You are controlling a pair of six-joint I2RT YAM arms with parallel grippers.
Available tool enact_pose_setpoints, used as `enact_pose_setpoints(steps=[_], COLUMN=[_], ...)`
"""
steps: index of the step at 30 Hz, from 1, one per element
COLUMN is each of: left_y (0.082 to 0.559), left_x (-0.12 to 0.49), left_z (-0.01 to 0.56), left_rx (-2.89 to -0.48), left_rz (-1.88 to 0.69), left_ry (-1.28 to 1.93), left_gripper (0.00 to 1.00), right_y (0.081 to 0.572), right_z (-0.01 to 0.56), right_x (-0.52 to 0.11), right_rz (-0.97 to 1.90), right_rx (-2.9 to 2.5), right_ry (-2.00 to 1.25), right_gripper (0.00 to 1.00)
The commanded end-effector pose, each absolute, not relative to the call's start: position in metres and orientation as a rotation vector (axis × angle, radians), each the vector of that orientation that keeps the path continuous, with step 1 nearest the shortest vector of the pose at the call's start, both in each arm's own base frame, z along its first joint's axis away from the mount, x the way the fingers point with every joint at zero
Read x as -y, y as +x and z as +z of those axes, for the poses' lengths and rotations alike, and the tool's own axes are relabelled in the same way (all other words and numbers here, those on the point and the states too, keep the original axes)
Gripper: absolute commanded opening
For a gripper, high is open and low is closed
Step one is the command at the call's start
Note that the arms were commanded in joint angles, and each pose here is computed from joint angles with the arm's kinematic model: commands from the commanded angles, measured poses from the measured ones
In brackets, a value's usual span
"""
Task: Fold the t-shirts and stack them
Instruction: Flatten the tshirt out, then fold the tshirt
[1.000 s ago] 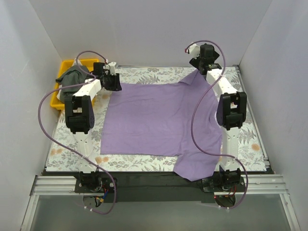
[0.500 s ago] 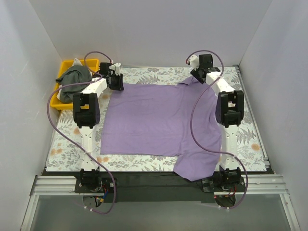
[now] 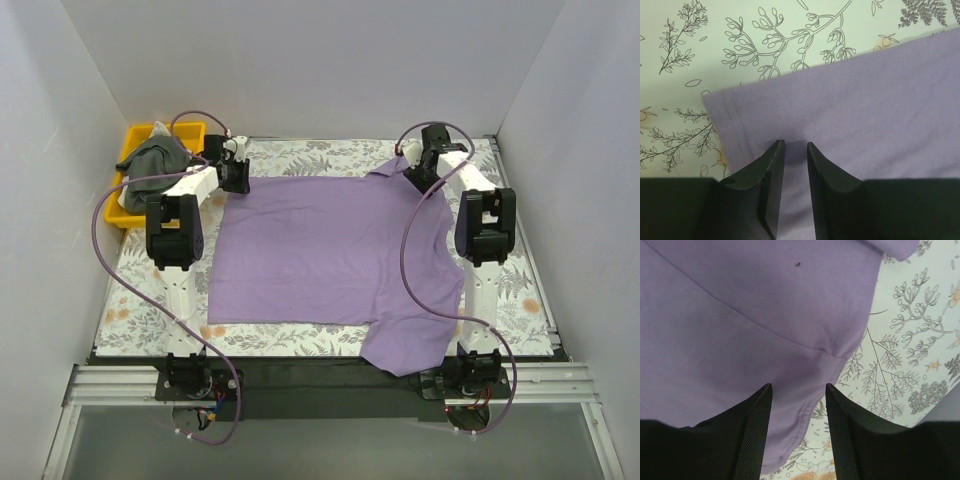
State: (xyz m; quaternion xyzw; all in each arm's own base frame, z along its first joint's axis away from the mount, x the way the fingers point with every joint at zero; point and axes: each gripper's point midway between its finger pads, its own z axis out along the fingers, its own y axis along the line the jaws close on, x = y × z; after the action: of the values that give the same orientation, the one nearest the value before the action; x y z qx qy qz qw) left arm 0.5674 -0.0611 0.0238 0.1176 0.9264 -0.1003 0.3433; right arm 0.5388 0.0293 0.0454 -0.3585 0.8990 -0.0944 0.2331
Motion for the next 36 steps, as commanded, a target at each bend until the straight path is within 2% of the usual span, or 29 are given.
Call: enact_pose_setpoints(steps=[1, 10, 14, 17, 18, 22, 23, 24, 26, 36], left_y=[0.555, 0.565, 0.574, 0.587, 0.59, 0.604, 0.608, 0.609, 0.61, 0.603], left_x=[0.045, 0.042, 0.055, 0.058, 0.06, 0.063, 0.063, 0.062, 0.062, 0.066], left_z=[0.028, 0.037, 0.061, 0.085, 0.09, 0.104, 0.108, 0.105, 0.102, 0.095], left_rx=[-2.46, -2.448, -2.38, -2.312, -2.296, -2.256, -2.244, -2.252, -2.26, -2.277], left_rz=[-0.198, -0.218, -0.344, -0.368, -0.387, -0.4, -0.4, -0.4, -0.406, -0.438], left_ry=[0.262, 0.223, 0.233, 0.224, 0.225, 0.214, 0.212, 0.205, 0.194, 0.199], left_gripper=[0.25, 0.25, 0.33, 0.39, 0.4, 0.47, 0.48, 0.48, 0.49, 0.49], right_y=[0.541, 0.588, 0.606, 0.614, 0.617, 0.627, 0.63, 0.632, 0.635, 0.643], right_z=[0.022, 0.02, 0.056, 0.094, 0.109, 0.121, 0.121, 0.113, 0.109, 0.076], right_x=[-0.013, 0.004, -0.009, -0.022, -0.029, -0.047, -0.049, -0.048, -0.05, -0.045], right_rz=[-0.299, -0.377, -0.275, -0.139, -0.091, 0.049, 0.059, 0.066, 0.083, 0.124], right_rx=[-2.548, -2.488, -2.399, -2.305, -2.263, -2.202, -2.201, -2.208, -2.208, -2.247], right_ry=[-0.951, -0.885, -0.784, -0.678, -0.658, -0.603, -0.575, -0.57, -0.555, -0.443], right_gripper=[0.52, 0.52, 0.53, 0.59, 0.64, 0.73, 0.74, 0.8, 0.83, 0.8])
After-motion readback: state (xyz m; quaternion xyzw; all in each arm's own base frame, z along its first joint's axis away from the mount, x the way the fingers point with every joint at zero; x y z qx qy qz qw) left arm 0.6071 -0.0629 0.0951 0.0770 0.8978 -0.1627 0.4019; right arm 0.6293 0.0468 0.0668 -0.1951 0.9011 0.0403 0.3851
